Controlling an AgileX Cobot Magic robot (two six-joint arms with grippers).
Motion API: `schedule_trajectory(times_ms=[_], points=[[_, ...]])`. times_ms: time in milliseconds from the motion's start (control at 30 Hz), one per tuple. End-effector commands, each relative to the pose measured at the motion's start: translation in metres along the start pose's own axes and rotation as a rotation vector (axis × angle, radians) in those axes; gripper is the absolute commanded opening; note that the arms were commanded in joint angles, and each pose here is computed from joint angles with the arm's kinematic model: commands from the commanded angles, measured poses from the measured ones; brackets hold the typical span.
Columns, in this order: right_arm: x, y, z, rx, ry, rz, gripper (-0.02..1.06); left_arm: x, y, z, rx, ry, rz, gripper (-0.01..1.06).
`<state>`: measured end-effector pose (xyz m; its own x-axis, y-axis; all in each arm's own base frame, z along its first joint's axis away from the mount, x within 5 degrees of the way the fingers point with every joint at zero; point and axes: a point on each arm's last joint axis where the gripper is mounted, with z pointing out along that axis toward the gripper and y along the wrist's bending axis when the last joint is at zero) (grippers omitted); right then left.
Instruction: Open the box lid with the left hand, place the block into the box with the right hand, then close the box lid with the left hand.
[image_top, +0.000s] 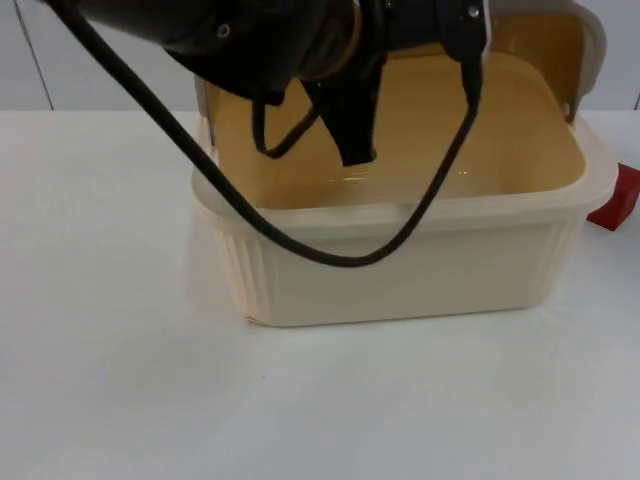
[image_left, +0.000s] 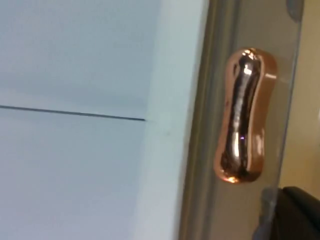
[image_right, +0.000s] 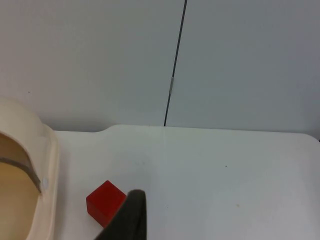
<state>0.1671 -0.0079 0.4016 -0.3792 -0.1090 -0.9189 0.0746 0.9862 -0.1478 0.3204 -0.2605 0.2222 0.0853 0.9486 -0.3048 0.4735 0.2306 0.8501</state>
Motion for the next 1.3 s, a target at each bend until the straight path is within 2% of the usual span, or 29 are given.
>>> schedule_trajectory(times_ms=[0, 33, 67, 100, 167, 233, 267, 333, 467, 500, 533, 600, 633, 800, 833, 867, 1000, 1033, 1100, 1200, 1267], points=[[-0.002, 0.000, -0.003, -0.002, -0.016, 0.001, 1.05, -0.006, 0.002, -0.007, 0.021, -0.005, -0.101, 0.00], [-0.002, 0.000, -0.003, -0.002, -0.016, 0.001, 1.05, -0.006, 0.003, -0.009, 0.031, 0.000, -0.136, 0.00], [-0.002, 0.000, -0.003, -0.002, -0.016, 0.001, 1.05, -0.011, 0.002, -0.017, 0.082, -0.012, -0.244, 0.00], [-0.002, 0.000, -0.003, -0.002, -0.016, 0.001, 1.05, -0.011, 0.002, -0.017, 0.082, -0.012, -0.244, 0.00], [-0.002, 0.000, -0.003, -0.002, -0.018, 0.001, 1.05, -0.019, 0.004, -0.033, 0.207, -0.078, -0.432, 0.00], [-0.002, 0.000, -0.003, -0.002, -0.018, 0.001, 1.05, -0.025, 0.008, -0.049, 0.311, -0.182, -0.556, 0.00], [-0.002, 0.000, -0.003, -0.002, -0.018, 0.001, 1.05, -0.025, 0.008, -0.049, 0.311, -0.182, -0.556, 0.00], [-0.002, 0.000, -0.003, -0.002, -0.018, 0.001, 1.05, -0.026, 0.014, -0.065, 0.351, -0.265, -0.642, 0.00], [-0.002, 0.000, -0.003, -0.002, -0.018, 0.001, 1.05, -0.018, 0.037, -0.087, 0.312, -0.297, -0.722, 0.00], [-0.002, 0.000, -0.003, -0.002, -0.018, 0.001, 1.05, -0.012, 0.048, -0.091, 0.290, -0.295, -0.765, 0.00], [-0.002, 0.000, -0.003, -0.002, -0.018, 0.001, 1.05, 0.000, 0.068, -0.100, 0.238, -0.306, -0.822, 0.00], [-0.002, 0.000, -0.003, -0.002, -0.018, 0.001, 1.05, 0.015, 0.086, -0.106, 0.184, -0.297, -0.879, 0.00], [-0.002, 0.000, -0.003, -0.002, -0.018, 0.001, 1.05, 0.015, 0.086, -0.106, 0.184, -0.297, -0.879, 0.00], [-0.002, 0.000, -0.003, -0.002, -0.018, 0.001, 1.05, 0.082, 0.138, -0.124, -0.023, -0.186, -1.090, 0.00], [-0.002, 0.000, -0.003, -0.002, -0.018, 0.001, 1.05, 0.082, 0.138, -0.124, -0.023, -0.186, -1.090, 0.00], [-0.002, 0.000, -0.003, -0.002, -0.018, 0.001, 1.05, 0.096, 0.145, -0.128, -0.061, -0.156, -1.142, 0.00], [-0.002, 0.000, -0.003, -0.002, -0.018, 0.001, 1.05, 0.142, 0.162, -0.139, -0.168, -0.041, -1.412, 0.00], [-0.002, 0.000, -0.003, -0.002, -0.018, 0.001, 1.05, 0.142, 0.162, -0.139, -0.168, -0.041, -1.412, 0.00], [-0.002, 0.000, -0.003, -0.003, -0.018, 0.003, 1.05, 0.154, 0.165, -0.140, -0.190, -0.024, -1.494, 0.00], [-0.002, 0.000, -0.003, -0.003, -0.018, 0.003, 1.05, 0.156, 0.165, -0.140, -0.188, -0.019, -1.489, 0.00], [-0.002, 0.000, -0.003, -0.003, -0.018, 0.003, 1.05, 0.155, 0.164, -0.140, -0.180, -0.010, -1.442, 0.00]])
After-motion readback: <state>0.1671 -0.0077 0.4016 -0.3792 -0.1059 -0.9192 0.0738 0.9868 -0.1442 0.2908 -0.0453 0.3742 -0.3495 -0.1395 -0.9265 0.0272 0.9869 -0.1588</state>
